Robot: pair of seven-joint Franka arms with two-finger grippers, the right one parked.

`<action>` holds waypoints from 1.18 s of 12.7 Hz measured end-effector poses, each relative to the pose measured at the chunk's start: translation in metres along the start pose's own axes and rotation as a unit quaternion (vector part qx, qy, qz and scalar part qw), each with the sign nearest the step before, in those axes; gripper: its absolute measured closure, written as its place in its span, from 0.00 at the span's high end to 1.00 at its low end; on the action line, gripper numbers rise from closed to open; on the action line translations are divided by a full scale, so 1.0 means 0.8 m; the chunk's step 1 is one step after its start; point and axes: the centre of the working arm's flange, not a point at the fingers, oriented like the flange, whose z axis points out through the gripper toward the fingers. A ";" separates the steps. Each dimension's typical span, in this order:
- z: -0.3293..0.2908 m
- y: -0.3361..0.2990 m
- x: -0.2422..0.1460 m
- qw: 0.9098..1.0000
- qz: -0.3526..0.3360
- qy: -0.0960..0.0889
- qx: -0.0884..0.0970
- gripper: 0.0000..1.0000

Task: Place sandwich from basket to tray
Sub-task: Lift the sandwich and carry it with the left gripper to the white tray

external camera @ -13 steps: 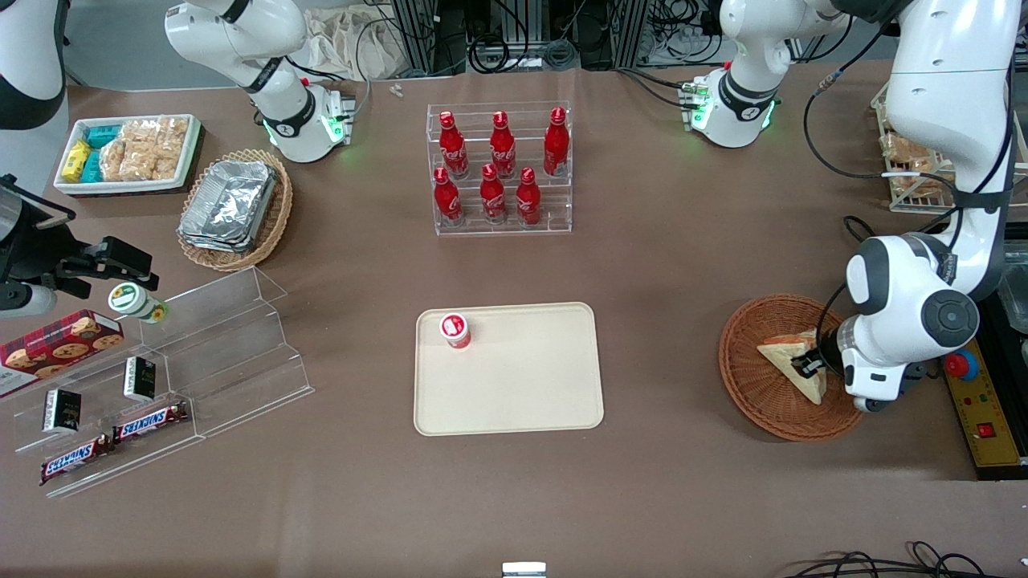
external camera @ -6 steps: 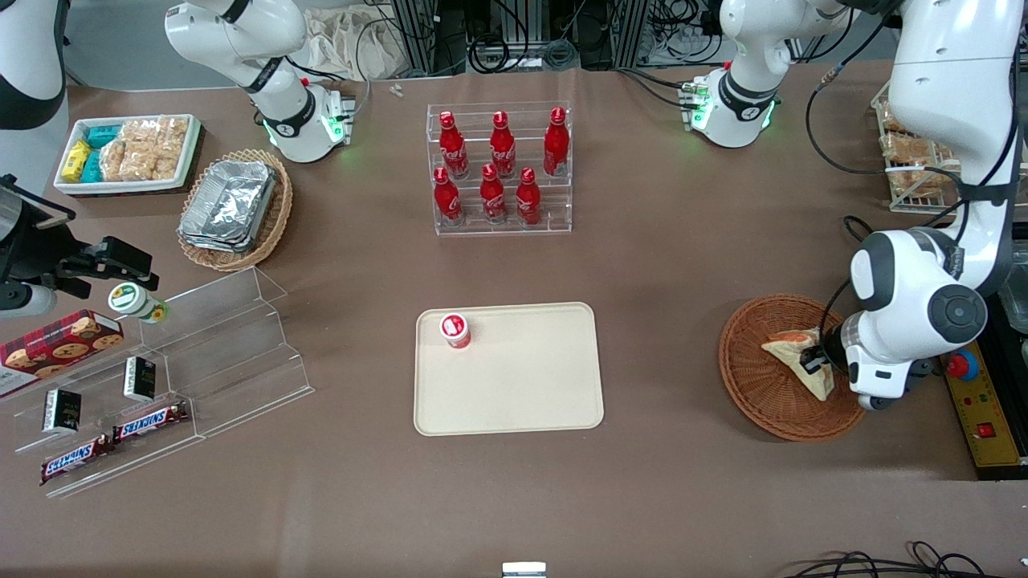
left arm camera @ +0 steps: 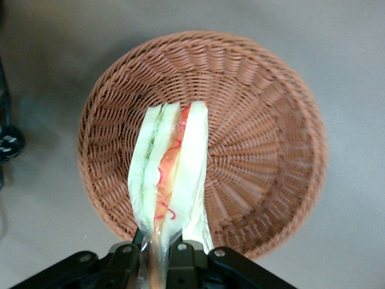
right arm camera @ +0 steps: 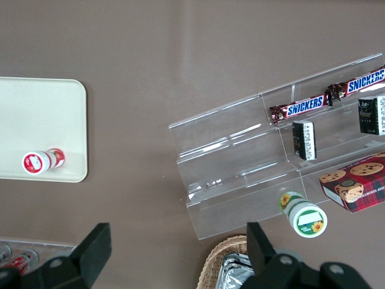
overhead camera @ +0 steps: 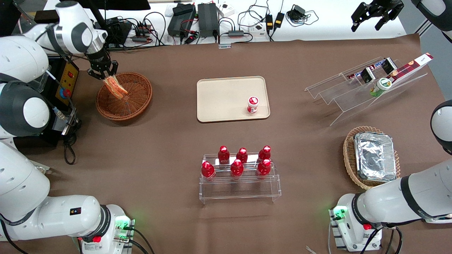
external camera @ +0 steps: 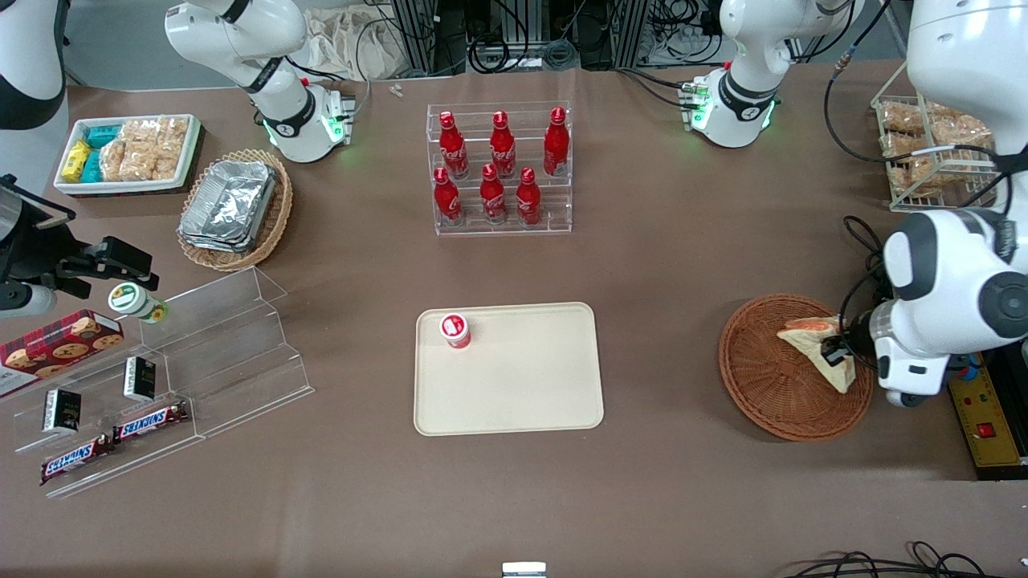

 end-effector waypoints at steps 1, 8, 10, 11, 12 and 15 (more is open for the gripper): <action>-0.026 0.011 -0.002 1.000 0.006 0.002 -0.001 0.16; -0.144 0.204 -0.138 0.990 0.136 0.042 -0.016 0.16; -0.128 0.255 -0.176 0.984 0.171 0.041 -0.012 0.16; -0.110 0.279 -0.192 0.982 0.187 0.037 -0.007 0.16; -0.085 0.306 -0.207 0.979 0.203 0.034 -0.004 0.16; 0.032 0.389 -0.250 0.970 0.242 0.033 0.001 0.16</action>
